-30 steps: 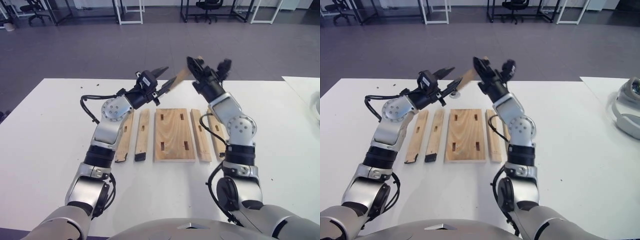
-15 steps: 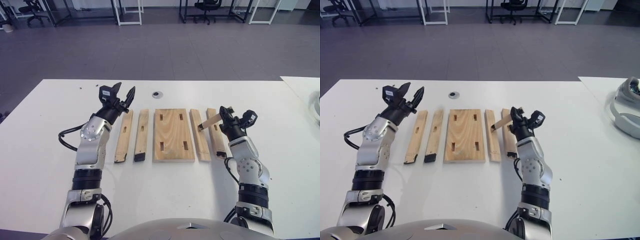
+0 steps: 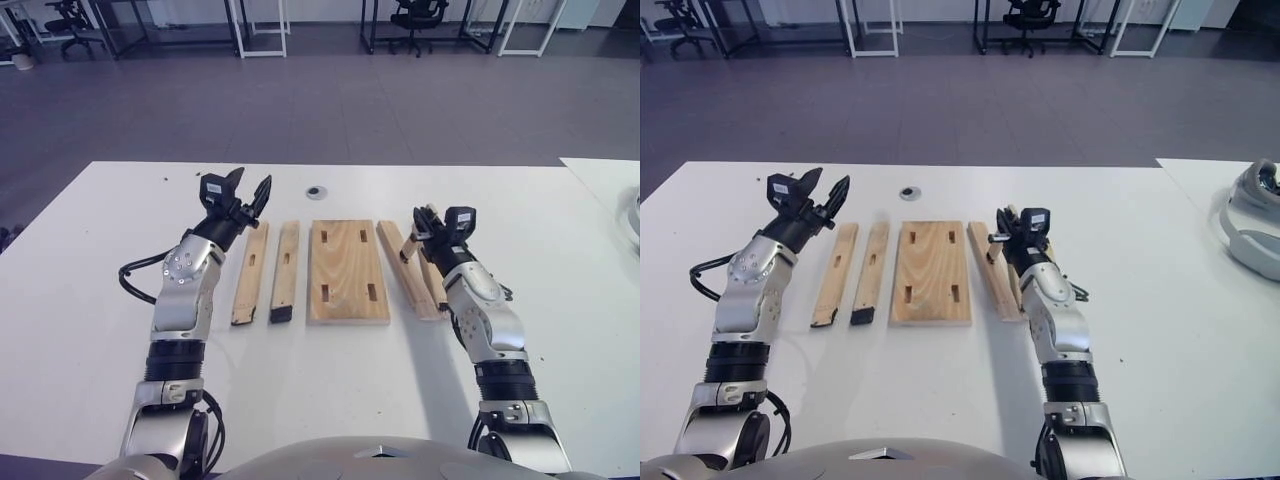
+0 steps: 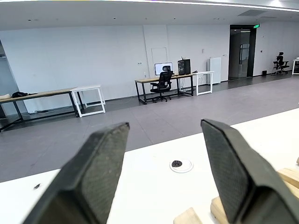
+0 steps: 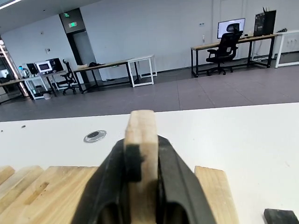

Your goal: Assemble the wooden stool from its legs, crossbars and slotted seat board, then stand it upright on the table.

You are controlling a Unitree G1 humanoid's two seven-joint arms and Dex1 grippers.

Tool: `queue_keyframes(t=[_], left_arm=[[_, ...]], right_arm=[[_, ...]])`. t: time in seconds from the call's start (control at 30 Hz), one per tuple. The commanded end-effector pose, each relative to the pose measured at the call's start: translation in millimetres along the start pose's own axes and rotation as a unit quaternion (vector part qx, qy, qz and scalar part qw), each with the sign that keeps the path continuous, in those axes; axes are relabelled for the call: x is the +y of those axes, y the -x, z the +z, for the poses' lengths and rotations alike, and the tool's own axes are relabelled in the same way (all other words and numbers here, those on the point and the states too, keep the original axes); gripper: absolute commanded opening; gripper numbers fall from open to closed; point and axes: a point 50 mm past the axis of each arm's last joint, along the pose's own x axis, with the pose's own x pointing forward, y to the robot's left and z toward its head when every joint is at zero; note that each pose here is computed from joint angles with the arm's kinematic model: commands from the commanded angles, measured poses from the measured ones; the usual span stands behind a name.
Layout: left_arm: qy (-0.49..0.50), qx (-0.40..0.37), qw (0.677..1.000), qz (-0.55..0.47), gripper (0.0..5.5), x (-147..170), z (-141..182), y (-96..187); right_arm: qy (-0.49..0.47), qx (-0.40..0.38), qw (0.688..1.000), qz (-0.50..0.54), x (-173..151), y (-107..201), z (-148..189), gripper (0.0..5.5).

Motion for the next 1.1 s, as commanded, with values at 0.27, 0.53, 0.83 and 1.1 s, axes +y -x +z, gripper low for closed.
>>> queue_keyframes(t=[0.27,0.53,0.83,1.1], left_arm=[[-0.014,0.027,0.999,-0.014,2.82,-12.7,-7.3,-0.1],[-0.024,0.015,1.000,-0.005,2.82,-10.0,-1.4,-3.9],[-0.024,0.009,1.000,-0.002,2.82,-12.7,2.1,-2.4],[-0.025,0.016,1.000,-0.004,2.82,-15.5,0.9,-1.4]], right_arm=[[0.039,0.155,0.987,-0.021,-16.4,34.4,-77.3,0.40],[0.059,0.036,0.997,0.027,6.0,6.1,-9.8,1.64],[-0.004,0.186,0.982,0.019,10.8,23.9,-9.9,3.15],[0.027,0.236,0.971,-0.033,12.5,34.3,-12.8,4.03]])
